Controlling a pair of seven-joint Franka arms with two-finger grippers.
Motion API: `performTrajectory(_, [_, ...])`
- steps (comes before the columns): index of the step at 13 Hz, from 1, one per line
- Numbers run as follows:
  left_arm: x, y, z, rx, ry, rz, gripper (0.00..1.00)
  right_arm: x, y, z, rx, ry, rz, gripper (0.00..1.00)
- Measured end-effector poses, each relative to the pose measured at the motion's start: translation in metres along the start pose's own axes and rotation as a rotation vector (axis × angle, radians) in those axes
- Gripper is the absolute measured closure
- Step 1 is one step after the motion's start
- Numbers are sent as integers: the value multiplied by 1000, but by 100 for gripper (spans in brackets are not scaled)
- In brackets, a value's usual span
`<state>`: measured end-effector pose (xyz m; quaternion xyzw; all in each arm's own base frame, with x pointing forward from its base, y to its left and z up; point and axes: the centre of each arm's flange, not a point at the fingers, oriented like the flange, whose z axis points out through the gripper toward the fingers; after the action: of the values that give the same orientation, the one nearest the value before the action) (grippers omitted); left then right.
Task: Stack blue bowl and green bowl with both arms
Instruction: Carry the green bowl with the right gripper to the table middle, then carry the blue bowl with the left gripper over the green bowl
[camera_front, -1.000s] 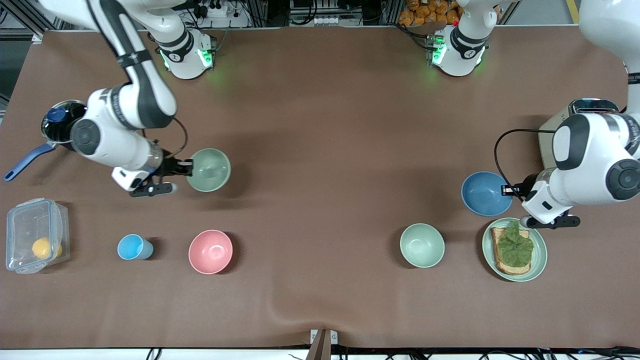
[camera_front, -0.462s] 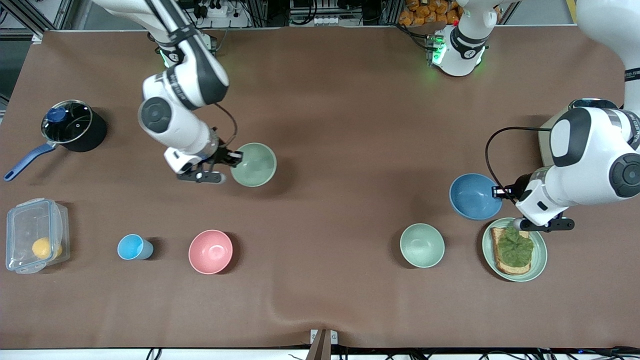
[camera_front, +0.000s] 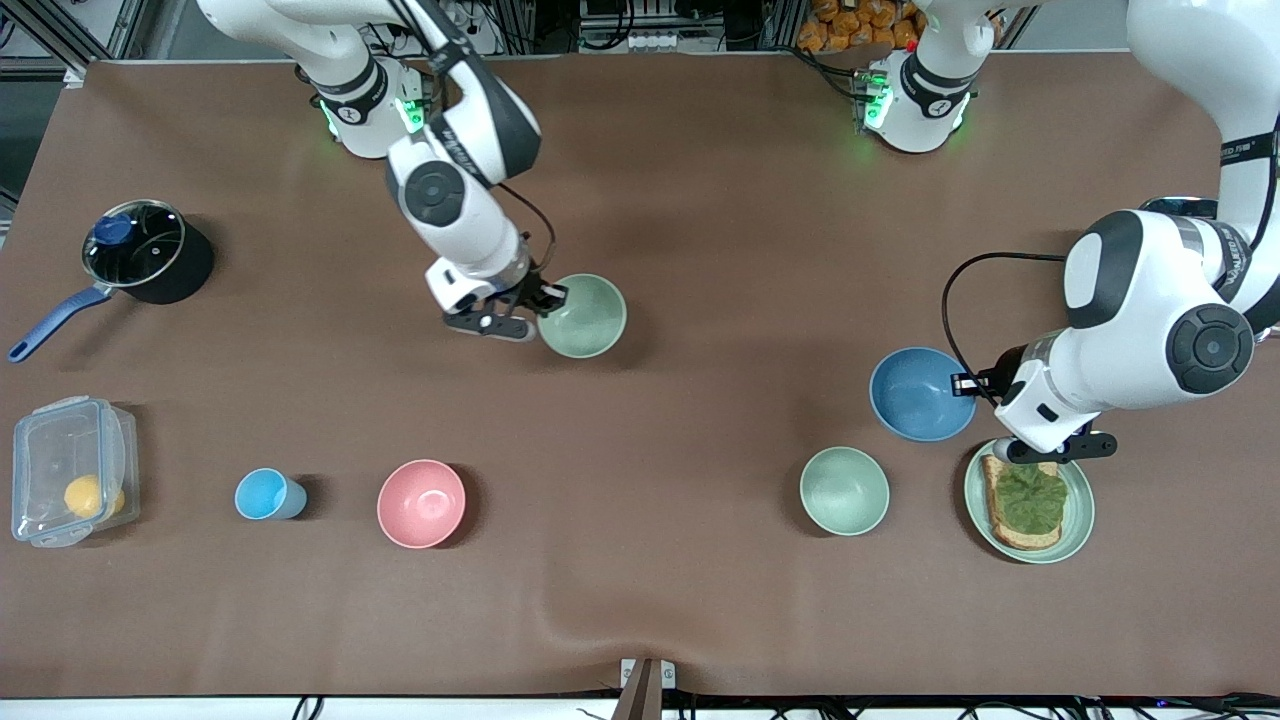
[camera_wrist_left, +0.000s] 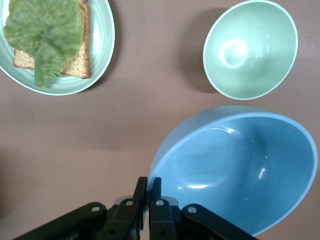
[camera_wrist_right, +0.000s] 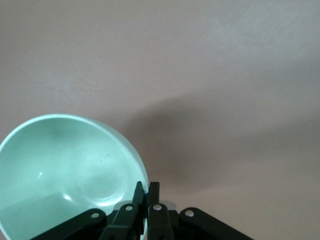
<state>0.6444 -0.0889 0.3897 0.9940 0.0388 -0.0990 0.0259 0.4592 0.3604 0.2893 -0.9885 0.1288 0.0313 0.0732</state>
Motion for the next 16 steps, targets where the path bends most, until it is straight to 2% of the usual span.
performTrajectory(4, [2,-11,12,5,-38,-24,95,-23,-24,42,30,37,47,96])
performTrajectory(8, [10,-32,15,-3,-49,-58,95,-38,-43,47,71,65,90,96])
performTrajectory(12, [4,3,-5,-2,-42,-76,95,-52,-51,70,83,75,100,96])
performTrajectory(16, [-11,56,-1,-2,-59,-162,95,-53,-50,90,83,82,107,96])
